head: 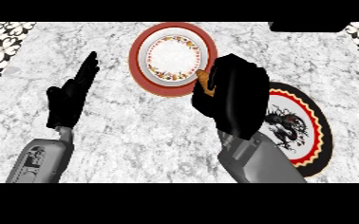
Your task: Pick the croissant from the plate and place it in the plate
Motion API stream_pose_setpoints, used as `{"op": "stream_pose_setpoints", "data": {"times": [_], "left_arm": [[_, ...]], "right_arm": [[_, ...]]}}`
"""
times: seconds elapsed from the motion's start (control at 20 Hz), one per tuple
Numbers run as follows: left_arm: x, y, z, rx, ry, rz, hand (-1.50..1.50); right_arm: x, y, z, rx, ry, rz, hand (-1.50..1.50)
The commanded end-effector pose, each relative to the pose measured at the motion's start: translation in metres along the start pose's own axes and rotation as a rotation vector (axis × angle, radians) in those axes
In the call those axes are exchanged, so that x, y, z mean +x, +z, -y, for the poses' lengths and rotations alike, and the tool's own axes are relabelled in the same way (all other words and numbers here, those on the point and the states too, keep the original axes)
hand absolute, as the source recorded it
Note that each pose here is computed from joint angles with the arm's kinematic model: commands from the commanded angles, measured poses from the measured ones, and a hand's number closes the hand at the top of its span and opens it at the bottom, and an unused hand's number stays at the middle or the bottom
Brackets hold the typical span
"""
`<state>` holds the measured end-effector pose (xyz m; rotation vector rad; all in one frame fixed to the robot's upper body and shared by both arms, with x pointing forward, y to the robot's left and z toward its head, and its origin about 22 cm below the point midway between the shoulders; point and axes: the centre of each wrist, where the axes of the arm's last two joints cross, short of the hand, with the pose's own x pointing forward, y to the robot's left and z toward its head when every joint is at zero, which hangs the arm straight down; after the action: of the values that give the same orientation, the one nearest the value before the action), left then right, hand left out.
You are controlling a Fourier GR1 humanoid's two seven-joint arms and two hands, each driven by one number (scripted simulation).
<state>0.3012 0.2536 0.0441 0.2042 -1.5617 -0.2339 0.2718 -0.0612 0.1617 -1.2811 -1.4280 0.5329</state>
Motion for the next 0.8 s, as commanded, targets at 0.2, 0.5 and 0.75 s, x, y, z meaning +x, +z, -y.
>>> {"op": "stream_pose_setpoints", "data": {"times": [0.2,0.5,0.75], "left_arm": [[-0.011,0.0,0.007,0.001,-0.006,-0.003,0.0],[0.006,-0.008,0.004,-0.019,-0.012,0.02,0.0],[0.014,-0.015,0.027,-0.05,0.002,0.052,0.0]], "right_arm": [[0.041,-0.061,-0.015,0.078,-0.133,-0.083,1.5],[0.028,-0.091,-0.08,0.112,-0.126,-0.1,1.5],[0.038,-0.109,-0.097,0.193,0.069,-0.133,1.5]]}}
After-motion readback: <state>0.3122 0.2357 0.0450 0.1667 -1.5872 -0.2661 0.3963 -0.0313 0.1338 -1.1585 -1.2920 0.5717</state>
